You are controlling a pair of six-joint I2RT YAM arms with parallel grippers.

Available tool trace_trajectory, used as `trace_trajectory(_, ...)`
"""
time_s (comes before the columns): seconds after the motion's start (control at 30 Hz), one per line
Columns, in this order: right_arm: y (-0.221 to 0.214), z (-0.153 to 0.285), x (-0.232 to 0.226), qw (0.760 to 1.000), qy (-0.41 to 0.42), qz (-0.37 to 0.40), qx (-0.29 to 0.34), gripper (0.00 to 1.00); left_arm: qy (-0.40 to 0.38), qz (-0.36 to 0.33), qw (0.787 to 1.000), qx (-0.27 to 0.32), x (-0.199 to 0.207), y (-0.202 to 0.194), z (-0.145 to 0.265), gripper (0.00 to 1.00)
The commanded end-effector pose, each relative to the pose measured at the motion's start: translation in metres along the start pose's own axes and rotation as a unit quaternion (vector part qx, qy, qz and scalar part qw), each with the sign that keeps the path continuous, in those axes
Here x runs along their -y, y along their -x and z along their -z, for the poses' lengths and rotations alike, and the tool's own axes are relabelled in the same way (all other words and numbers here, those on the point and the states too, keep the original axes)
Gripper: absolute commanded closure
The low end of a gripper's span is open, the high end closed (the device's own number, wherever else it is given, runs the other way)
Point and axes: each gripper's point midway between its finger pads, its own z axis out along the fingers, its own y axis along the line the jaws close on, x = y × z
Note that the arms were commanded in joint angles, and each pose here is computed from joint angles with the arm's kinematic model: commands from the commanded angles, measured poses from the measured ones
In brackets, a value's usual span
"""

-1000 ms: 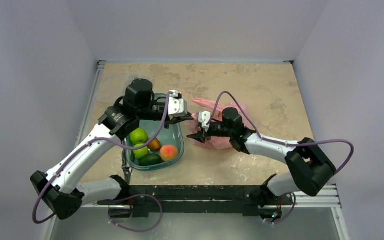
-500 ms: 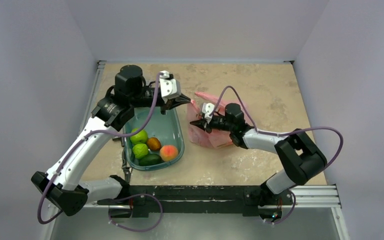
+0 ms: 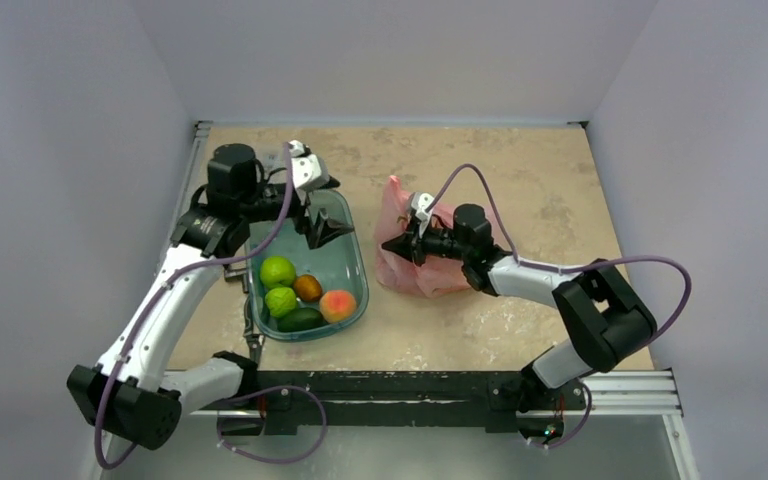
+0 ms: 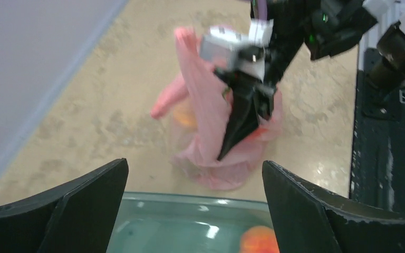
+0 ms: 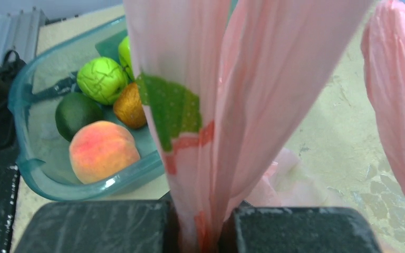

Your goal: Place the fake fruits into the plastic bag and tie a complex knot

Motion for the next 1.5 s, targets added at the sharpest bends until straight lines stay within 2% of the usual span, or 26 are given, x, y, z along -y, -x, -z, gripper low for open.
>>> trace_trajectory(0.0,0.048,0.0,-0.004,0.998,0.017,-0.023,0.055,1.0,-0.069,0.078,0.994,-0.03,0.015,-0.056,-0.022,0.01)
trace_trajectory(0.17,0.046,0.005,-0.012,0.998,0.027,-0.037,0.05,1.0,-0.071,0.139,0.988,-0.005,-0.009,-0.064,-0.062,0.18)
trace_trajectory(0.5,0.04,0.01,-0.014,0.998,0.026,-0.029,0.04,1.0,-0.161,0.128,0.978,0.025,0.015,-0.066,-0.11,0.33)
trace_trajectory(0.6,0.038,0.01,-0.014,0.999,0.024,-0.028,0.038,1.0,-0.17,0.128,0.977,0.027,0.017,-0.064,-0.115,0.47)
trace_trajectory(0.67,0.038,0.01,-0.014,0.999,0.024,-0.027,0.037,1.0,-0.174,0.13,0.976,0.028,0.016,-0.064,-0.117,0.67)
trace_trajectory(0.7,0.039,0.01,-0.014,0.999,0.026,-0.027,0.037,0.97,-0.178,0.132,0.975,0.027,0.017,-0.064,-0.117,0.8)
trace_trajectory(0.73,0.039,0.011,-0.016,0.999,0.028,-0.027,0.035,0.91,-0.18,0.134,0.974,0.022,0.018,-0.066,-0.117,0.88)
trace_trajectory(0.8,0.042,0.014,-0.016,0.999,0.025,-0.024,0.029,0.73,-0.177,0.125,0.976,0.015,0.018,-0.071,-0.115,1.0)
trace_trajectory(0.9,0.053,0.031,-0.005,1.0,0.004,-0.012,0.012,0.39,-0.173,0.11,0.979,0.002,0.02,-0.077,-0.108,1.0)
trace_trajectory(0.97,0.066,0.047,-0.001,1.0,-0.009,-0.003,0.004,0.27,-0.17,0.112,0.979,0.001,0.018,-0.08,-0.106,1.0)
trace_trajectory(1.2,0.115,0.114,0.01,0.997,-0.074,-0.012,-0.008,0.12,-0.17,0.079,0.982,-0.008,0.016,-0.086,-0.101,1.0)
trace_trajectory(1.33,0.091,0.135,0.043,0.988,-0.135,-0.008,-0.078,0.03,-0.17,0.068,0.983,-0.009,0.016,-0.085,-0.101,1.0)
trace_trajectory(1.47,0.063,0.129,0.061,0.984,-0.128,0.021,-0.125,0.01,-0.173,0.058,0.983,-0.009,0.016,-0.081,-0.103,1.0)
